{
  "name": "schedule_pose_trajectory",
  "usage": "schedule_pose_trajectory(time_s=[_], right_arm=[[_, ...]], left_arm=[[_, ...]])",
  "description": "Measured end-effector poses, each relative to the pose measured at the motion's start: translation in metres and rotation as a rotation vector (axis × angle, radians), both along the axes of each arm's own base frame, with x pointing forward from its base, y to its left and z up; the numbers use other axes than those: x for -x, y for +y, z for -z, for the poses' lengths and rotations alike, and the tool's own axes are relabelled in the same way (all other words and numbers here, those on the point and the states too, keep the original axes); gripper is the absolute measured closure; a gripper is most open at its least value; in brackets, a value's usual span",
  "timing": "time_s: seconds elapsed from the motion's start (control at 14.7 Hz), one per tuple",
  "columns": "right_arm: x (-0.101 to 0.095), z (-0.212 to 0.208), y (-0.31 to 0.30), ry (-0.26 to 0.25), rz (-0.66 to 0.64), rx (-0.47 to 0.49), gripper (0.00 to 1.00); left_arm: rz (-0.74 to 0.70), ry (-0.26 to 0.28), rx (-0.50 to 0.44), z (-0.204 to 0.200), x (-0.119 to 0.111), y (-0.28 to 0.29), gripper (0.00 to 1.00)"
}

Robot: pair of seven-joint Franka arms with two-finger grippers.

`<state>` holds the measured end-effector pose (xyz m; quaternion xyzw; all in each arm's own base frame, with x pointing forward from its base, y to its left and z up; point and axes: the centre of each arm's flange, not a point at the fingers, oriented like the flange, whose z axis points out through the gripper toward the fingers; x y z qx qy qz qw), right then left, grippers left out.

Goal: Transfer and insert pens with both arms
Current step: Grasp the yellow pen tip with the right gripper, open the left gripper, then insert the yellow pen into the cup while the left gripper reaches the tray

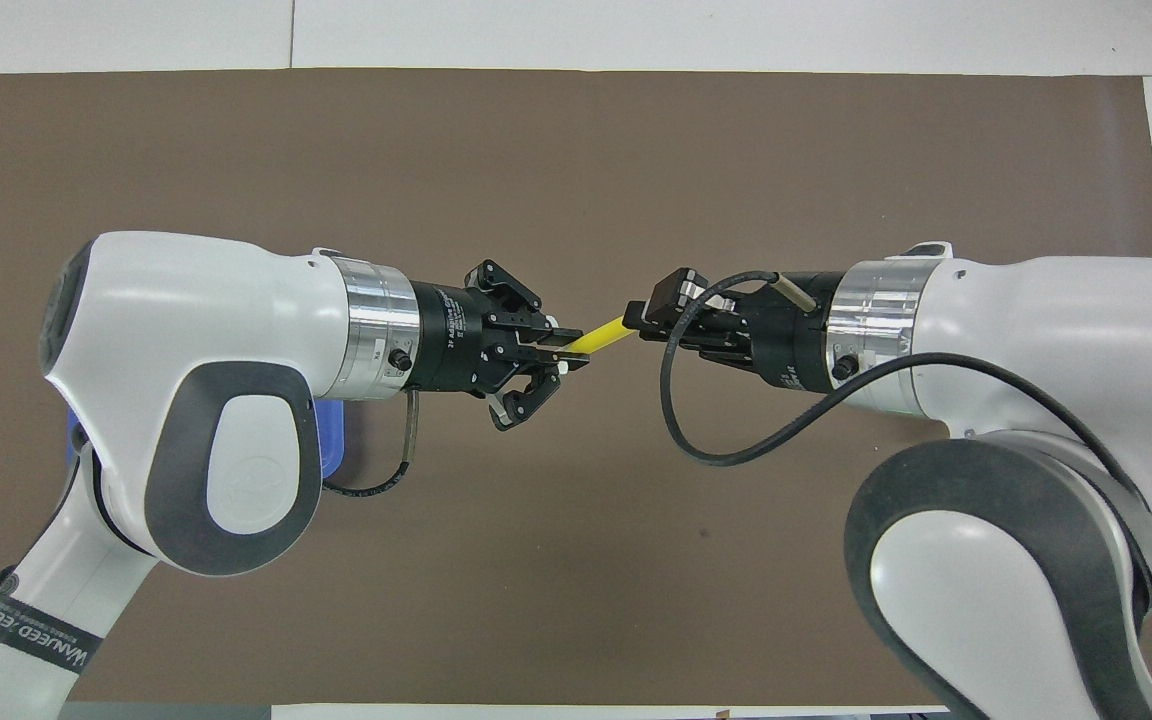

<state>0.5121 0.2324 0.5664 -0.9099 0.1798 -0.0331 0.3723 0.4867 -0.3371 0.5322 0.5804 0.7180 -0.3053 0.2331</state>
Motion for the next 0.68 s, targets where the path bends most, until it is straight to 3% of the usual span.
schedule_pose_trajectory(time_s=[0.34, 0.55, 0.68], right_arm=[[0.000, 0.000, 0.000, 0.002, -0.001, 0.000, 0.82], [0.002, 0.006, -0.004, 0.043, -0.031, 0.015, 0.82], [0.002, 0.013, -0.020, 0.071, -0.075, 0.090, 0.82]], left_arm=[[0.000, 0.001, 0.000, 0.000, 0.000, 0.000, 0.83], [0.001, -0.007, 0.004, -0.004, 0.002, -0.001, 0.56], [0.001, -0.015, 0.008, -0.009, 0.004, -0.001, 0.32]])
